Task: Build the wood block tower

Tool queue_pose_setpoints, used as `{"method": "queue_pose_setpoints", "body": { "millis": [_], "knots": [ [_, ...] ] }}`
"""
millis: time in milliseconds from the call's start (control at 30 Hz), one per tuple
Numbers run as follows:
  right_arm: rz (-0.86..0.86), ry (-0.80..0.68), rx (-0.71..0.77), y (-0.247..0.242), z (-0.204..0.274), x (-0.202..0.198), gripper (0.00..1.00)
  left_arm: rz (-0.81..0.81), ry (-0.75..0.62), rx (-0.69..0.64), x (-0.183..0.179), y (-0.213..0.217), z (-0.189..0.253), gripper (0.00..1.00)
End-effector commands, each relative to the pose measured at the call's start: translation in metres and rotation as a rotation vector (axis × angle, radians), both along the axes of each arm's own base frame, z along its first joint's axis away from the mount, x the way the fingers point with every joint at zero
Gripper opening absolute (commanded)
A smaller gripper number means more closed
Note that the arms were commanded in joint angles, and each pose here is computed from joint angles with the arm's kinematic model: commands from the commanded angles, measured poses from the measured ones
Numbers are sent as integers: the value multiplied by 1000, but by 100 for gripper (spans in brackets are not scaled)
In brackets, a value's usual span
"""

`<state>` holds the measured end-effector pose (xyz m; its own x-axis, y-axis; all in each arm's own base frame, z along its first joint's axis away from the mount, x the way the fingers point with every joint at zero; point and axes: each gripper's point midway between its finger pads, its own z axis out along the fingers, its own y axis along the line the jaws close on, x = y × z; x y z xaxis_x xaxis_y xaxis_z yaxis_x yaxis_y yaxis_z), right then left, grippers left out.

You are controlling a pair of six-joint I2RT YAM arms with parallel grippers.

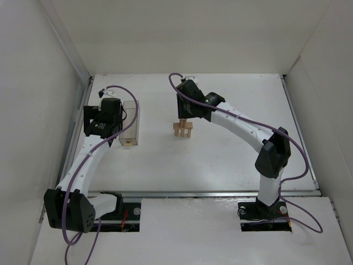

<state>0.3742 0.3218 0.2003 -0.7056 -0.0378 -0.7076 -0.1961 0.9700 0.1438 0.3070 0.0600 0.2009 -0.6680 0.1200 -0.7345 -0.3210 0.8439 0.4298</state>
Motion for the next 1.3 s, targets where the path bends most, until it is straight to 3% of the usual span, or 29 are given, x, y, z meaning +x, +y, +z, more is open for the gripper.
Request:
{"method": "queue_pose_setpoints", "body": {
  "millis": [0,933,1200,1267],
  "knots": [
    [5,-27,45,6,13,-2,39,5,-48,-7,2,1,12,99],
    [11,-42,69,16,20,5,43,5,-48,-7,2,1,12,99],
    [18,-31,67,16,18,3,62,5,-48,-7,2,1,12,99],
    [9,-37,61,14,18,5,71,5,-48,-7,2,1,12,99]
  ]
}}
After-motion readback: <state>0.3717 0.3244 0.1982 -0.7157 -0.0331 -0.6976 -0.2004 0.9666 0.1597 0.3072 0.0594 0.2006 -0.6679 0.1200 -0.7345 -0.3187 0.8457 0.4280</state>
